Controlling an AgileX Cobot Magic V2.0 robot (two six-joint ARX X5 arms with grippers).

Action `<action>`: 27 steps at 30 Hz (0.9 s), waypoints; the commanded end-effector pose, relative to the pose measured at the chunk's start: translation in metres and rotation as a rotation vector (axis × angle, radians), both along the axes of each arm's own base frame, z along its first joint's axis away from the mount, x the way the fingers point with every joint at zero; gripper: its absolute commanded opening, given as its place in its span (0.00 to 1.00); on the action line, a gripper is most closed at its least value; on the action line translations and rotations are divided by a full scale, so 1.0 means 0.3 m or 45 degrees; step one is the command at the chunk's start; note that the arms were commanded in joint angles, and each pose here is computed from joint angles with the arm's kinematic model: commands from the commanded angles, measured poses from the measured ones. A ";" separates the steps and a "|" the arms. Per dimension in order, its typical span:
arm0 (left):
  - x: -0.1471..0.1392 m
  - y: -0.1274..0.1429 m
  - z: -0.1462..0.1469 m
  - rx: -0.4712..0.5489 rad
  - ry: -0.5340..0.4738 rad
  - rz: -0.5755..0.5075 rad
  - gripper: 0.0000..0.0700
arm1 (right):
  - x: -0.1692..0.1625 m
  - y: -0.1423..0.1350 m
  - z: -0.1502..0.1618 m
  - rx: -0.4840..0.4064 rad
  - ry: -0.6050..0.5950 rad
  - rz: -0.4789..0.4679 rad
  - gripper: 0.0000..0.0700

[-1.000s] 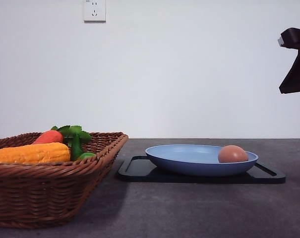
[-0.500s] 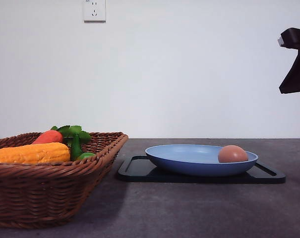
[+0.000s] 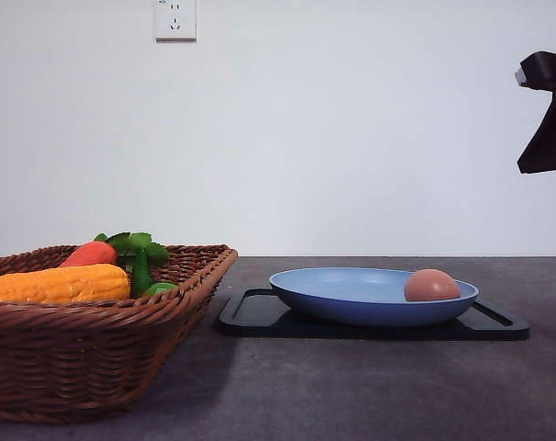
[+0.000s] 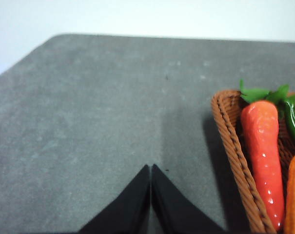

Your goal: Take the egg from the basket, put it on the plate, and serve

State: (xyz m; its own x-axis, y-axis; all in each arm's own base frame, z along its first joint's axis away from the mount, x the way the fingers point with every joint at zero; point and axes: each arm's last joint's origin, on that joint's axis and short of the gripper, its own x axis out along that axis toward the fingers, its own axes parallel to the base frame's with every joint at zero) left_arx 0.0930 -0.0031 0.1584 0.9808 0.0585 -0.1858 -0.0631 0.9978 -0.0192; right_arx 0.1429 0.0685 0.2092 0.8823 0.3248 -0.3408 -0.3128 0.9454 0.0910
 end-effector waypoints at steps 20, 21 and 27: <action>-0.001 0.003 -0.028 -0.018 0.057 0.018 0.00 | 0.002 0.005 0.007 0.018 -0.009 0.002 0.00; -0.001 0.003 -0.028 -0.018 0.057 0.018 0.00 | 0.002 0.005 0.007 0.018 -0.009 0.002 0.00; -0.001 0.003 -0.028 -0.018 0.057 0.018 0.00 | 0.002 0.005 0.007 0.018 -0.009 0.002 0.00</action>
